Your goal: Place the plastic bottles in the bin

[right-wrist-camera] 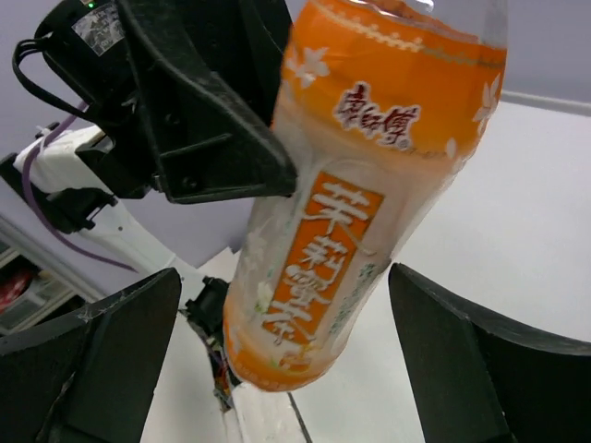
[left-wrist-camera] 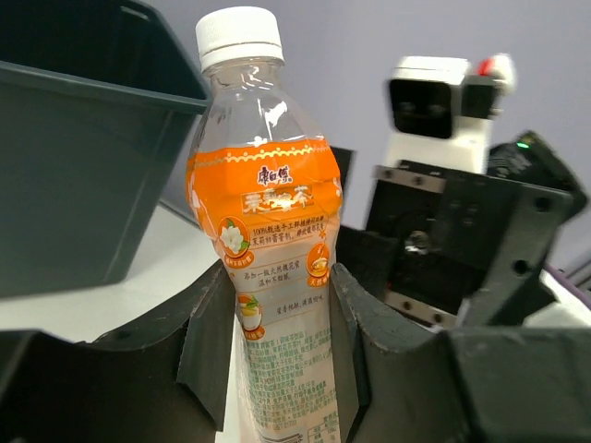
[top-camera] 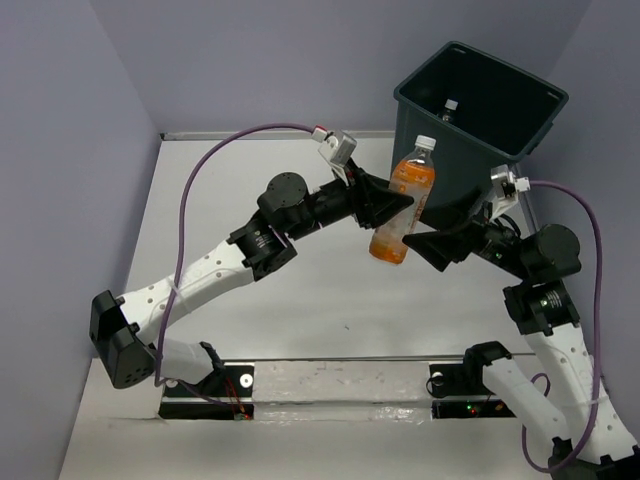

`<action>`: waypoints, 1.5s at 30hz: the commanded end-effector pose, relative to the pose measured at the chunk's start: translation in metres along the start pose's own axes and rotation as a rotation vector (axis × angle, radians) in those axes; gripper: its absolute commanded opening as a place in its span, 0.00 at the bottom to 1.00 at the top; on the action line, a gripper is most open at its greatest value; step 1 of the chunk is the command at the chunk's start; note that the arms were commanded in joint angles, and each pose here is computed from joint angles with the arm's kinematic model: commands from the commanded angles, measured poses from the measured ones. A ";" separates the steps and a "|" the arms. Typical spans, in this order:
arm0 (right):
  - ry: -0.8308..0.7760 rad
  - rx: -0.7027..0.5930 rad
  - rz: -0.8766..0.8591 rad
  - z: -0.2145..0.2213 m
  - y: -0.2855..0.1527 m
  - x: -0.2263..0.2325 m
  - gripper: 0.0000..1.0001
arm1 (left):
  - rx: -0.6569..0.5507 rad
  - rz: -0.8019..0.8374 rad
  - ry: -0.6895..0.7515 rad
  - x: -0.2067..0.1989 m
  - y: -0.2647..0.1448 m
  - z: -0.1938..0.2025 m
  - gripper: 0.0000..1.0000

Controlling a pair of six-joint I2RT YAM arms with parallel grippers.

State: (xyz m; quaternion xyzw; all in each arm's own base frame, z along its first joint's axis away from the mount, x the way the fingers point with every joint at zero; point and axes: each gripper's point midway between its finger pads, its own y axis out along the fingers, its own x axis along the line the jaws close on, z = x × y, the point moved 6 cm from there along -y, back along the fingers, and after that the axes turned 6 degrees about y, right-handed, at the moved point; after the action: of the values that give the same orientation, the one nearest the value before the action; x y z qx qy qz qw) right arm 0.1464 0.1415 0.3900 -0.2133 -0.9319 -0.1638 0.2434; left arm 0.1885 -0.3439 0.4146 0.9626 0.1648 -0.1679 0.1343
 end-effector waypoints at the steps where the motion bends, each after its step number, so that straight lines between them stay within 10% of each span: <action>1: 0.078 0.018 -0.087 0.004 0.010 -0.003 0.97 | -0.089 0.144 0.005 -0.036 -0.005 -0.020 0.24; 8: 0.084 0.003 -0.068 0.004 0.013 -0.008 0.90 | -0.110 0.196 -0.016 -0.041 -0.005 -0.022 0.24; 12: 0.082 -0.026 -0.102 0.000 0.015 -0.005 0.59 | -0.097 0.199 -0.027 -0.040 -0.005 -0.016 0.29; 13: 0.093 -0.028 -0.102 0.000 0.016 -0.005 0.38 | -0.106 0.180 -0.017 -0.039 -0.008 -0.019 0.49; 18: 0.104 -0.072 -0.034 -0.006 0.019 -0.014 0.12 | -0.118 -0.018 0.048 -0.023 -0.024 -0.030 0.98; 33: -0.324 -0.521 0.581 -0.137 0.020 -0.057 0.09 | -0.145 -0.940 0.235 0.045 -0.223 -0.037 0.99; 45: -0.693 -0.683 1.233 -0.232 0.017 -0.165 0.09 | -0.045 -0.977 0.276 0.073 -0.241 0.019 0.99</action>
State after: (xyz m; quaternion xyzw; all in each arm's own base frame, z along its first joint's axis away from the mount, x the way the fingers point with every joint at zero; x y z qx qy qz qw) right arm 0.3429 0.0477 0.5028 -0.7106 -0.6630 -0.2330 -0.0353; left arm 0.1566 -0.1103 0.3188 0.7825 0.6145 -0.0927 0.0384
